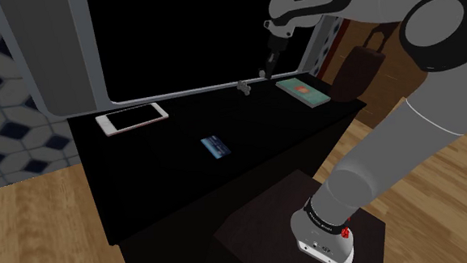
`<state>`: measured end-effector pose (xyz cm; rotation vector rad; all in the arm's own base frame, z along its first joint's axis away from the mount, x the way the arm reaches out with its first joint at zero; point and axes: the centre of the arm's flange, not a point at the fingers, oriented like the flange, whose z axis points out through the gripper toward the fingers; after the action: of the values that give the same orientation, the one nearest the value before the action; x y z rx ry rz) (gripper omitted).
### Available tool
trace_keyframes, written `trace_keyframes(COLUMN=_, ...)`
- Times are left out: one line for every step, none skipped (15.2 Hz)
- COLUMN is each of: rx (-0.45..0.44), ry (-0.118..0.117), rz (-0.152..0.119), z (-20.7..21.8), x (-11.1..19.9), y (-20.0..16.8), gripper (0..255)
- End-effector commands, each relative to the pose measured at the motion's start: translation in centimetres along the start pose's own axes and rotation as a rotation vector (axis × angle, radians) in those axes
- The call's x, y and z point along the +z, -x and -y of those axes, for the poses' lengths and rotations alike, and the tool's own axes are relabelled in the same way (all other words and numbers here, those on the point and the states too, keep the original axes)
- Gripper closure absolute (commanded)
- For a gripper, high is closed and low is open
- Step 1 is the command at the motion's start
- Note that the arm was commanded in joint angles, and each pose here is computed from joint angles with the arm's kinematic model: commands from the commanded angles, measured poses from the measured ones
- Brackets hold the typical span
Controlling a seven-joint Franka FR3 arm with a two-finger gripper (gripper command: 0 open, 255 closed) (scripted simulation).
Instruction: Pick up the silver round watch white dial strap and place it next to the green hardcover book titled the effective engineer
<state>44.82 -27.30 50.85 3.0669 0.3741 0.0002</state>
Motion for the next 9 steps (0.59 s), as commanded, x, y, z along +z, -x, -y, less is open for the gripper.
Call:
trace_keyframes(rx=0.000, ry=0.000, rz=0.000, z=0.0, x=1.1, y=0.0, gripper=255)
trace_keyframes(rx=0.000, ry=0.000, rz=0.000, z=0.0, x=1.6, y=0.0, gripper=255)
trace_keyframes(rx=0.000, ry=0.000, rz=0.000, z=0.1, x=2.1, y=0.0, gripper=255)
trace_keyframes(rx=0.000, ry=0.000, rz=0.000, z=0.1, x=2.6, y=0.0, gripper=255)
trace_keyframes(rx=0.000, ry=0.000, rz=0.000, z=0.1, x=3.2, y=-0.1, gripper=255)
trace_keyframes(rx=0.000, ry=0.000, rz=0.000, z=0.2, x=3.7, y=-0.1, gripper=255)
trace_keyframes(rx=0.000, ry=0.000, rz=0.000, z=0.2, x=4.2, y=-0.1, gripper=255)
trace_keyframes(rx=0.000, ry=0.000, rz=0.000, z=0.2, x=4.2, y=-0.1, gripper=255)
trace_keyframes(rx=0.000, ry=0.000, rz=0.000, z=0.2, x=4.2, y=-0.1, gripper=255)
